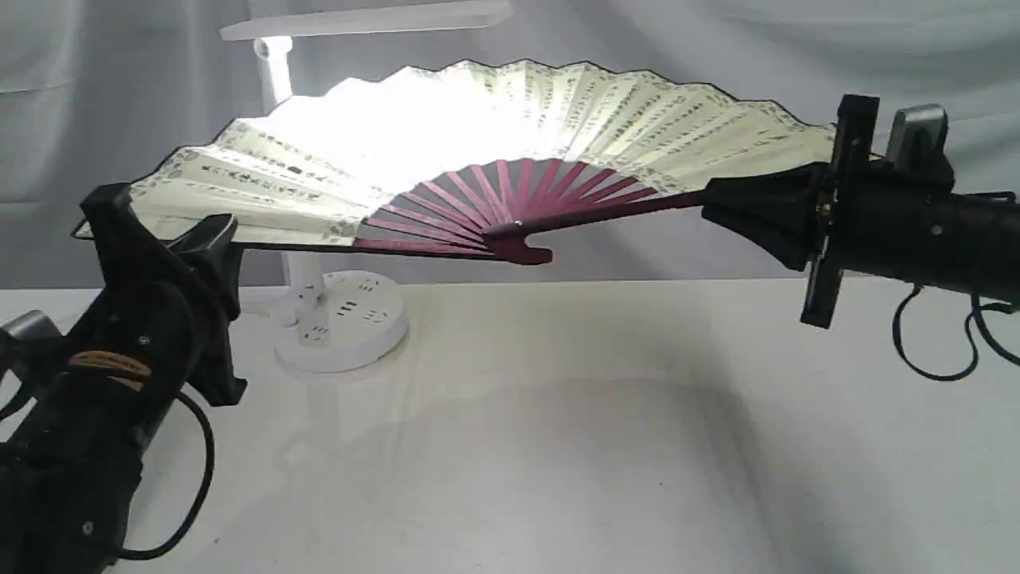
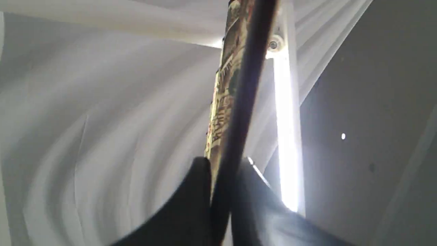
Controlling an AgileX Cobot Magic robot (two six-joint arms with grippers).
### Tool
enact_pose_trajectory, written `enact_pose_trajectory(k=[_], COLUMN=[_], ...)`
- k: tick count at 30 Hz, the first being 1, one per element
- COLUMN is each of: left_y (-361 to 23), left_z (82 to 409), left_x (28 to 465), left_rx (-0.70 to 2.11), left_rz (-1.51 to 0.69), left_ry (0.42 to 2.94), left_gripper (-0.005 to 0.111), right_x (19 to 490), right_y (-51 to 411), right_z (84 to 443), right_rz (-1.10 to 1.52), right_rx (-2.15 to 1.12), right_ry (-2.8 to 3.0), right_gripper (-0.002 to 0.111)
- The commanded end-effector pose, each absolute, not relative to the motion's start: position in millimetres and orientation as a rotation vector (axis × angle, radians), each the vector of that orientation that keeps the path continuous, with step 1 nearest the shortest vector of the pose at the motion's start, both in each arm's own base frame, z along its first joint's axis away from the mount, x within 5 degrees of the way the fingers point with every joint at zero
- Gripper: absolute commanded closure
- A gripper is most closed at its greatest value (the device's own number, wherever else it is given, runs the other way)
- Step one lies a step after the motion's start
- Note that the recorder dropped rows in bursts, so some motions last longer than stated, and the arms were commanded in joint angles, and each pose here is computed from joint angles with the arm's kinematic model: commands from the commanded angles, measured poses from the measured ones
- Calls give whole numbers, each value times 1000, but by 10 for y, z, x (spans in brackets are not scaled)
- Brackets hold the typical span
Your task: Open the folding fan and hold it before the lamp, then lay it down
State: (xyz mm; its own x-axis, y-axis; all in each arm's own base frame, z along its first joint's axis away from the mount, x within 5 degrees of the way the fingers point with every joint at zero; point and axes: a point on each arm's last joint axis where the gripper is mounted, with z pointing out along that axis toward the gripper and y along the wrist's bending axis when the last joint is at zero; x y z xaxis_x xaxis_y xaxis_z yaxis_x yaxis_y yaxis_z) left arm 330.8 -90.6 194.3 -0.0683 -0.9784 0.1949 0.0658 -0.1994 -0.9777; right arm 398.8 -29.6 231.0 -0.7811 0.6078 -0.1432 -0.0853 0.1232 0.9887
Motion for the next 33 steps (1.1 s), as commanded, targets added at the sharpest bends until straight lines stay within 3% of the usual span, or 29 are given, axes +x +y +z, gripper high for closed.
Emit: enact_pose_trajectory(k=[1, 15, 33], left_y=[-642, -518, -548], left_z=[2123, 2156, 2386], left_x=[3315, 3355, 3274], left_rx=[-1332, -1399, -1385], left_rz=[-1485, -1617, -1653], left_ry=[839, 833, 881], left_gripper=[107, 107, 107], right_x=[4039, 4038, 3878], right_y=[-340, -334, -284], right_z=[2324, 2368, 2830], right_rz=[1602, 1660, 1631], right_rx=[507, 561, 437], right_ry=[1907, 1901, 1843], right_gripper=[108, 108, 108])
